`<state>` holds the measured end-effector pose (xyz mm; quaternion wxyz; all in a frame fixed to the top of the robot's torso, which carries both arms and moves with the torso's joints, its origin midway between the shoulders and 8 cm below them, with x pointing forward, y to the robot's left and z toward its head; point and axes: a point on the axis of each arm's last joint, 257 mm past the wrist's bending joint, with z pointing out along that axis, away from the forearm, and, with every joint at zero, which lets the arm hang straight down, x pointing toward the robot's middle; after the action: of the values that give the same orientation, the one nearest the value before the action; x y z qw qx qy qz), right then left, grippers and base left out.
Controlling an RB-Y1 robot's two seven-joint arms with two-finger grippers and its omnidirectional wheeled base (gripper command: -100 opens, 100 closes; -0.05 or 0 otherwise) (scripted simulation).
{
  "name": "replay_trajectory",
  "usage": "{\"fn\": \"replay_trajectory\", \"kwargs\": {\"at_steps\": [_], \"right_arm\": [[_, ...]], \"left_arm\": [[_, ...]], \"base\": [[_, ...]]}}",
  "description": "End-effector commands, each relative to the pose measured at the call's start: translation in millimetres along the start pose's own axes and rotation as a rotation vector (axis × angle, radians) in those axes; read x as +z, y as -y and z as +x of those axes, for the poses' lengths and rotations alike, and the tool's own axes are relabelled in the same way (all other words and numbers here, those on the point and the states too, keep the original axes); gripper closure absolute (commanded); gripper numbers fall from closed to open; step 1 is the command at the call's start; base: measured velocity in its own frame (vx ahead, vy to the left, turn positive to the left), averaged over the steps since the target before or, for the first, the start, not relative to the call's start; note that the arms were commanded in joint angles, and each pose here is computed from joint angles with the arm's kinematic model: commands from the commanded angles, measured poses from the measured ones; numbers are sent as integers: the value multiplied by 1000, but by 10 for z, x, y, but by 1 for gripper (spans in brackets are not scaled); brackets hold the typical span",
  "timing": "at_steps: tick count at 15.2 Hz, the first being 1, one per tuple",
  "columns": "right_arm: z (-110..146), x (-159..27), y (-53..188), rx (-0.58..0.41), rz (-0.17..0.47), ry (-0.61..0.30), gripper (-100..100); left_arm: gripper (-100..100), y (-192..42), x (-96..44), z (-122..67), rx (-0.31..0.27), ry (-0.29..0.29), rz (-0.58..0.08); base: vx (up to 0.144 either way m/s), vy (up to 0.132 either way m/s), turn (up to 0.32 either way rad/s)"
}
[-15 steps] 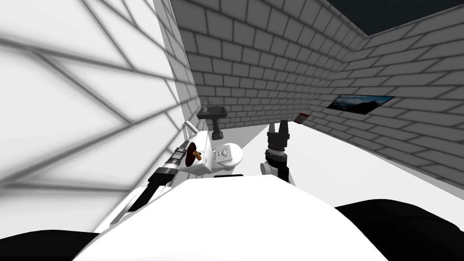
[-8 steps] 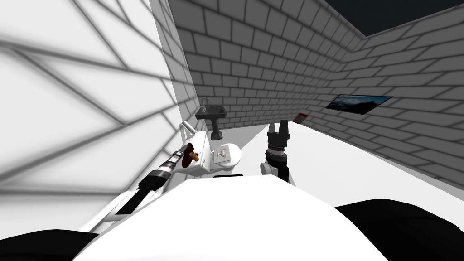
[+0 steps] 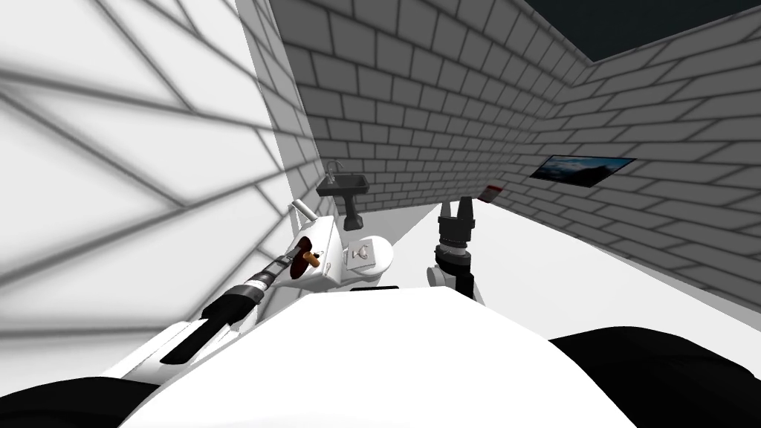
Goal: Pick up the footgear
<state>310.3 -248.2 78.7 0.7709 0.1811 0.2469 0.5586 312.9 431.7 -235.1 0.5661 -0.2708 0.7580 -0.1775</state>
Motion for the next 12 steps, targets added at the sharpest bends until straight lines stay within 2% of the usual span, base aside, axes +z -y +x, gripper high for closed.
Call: {"fn": "replay_trajectory", "kwargs": {"at_steps": [1, 3, 4, 6, 7, 9, 10, 12], "right_arm": [[0, 0, 0, 0, 0, 0, 0], [0, 0, 0, 0, 0, 0, 0], [0, 0, 0, 0, 0, 0, 0], [0, 0, 0, 0, 0, 0, 0], [0, 0, 0, 0, 0, 0, 0], [0, 0, 0, 0, 0, 0, 0], [0, 0, 0, 0, 0, 0, 0], [0, 0, 0, 0, 0, 0, 0]], "left_arm": [[-100, -150, -28, 9, 41, -21, -44], [-100, -408, -103, -7, 107, -57, -117], [-100, -404, -100, -11, 112, -59, -115], [-100, -636, -178, -40, 177, -93, -182], [-100, -634, -176, -42, 180, -95, -181], [-100, -838, -252, -82, 243, -127, -240], [-100, -838, -252, -82, 243, -127, -240], [-100, -1015, -325, -125, 299, -155, -292]], "base": [[35, -59, -22], [38, -69, -40], [39, -67, -28], [48, -69, -41], [45, -66, -29], [40, -69, -35], [41, -71, -39], [47, -73, -40]]}}
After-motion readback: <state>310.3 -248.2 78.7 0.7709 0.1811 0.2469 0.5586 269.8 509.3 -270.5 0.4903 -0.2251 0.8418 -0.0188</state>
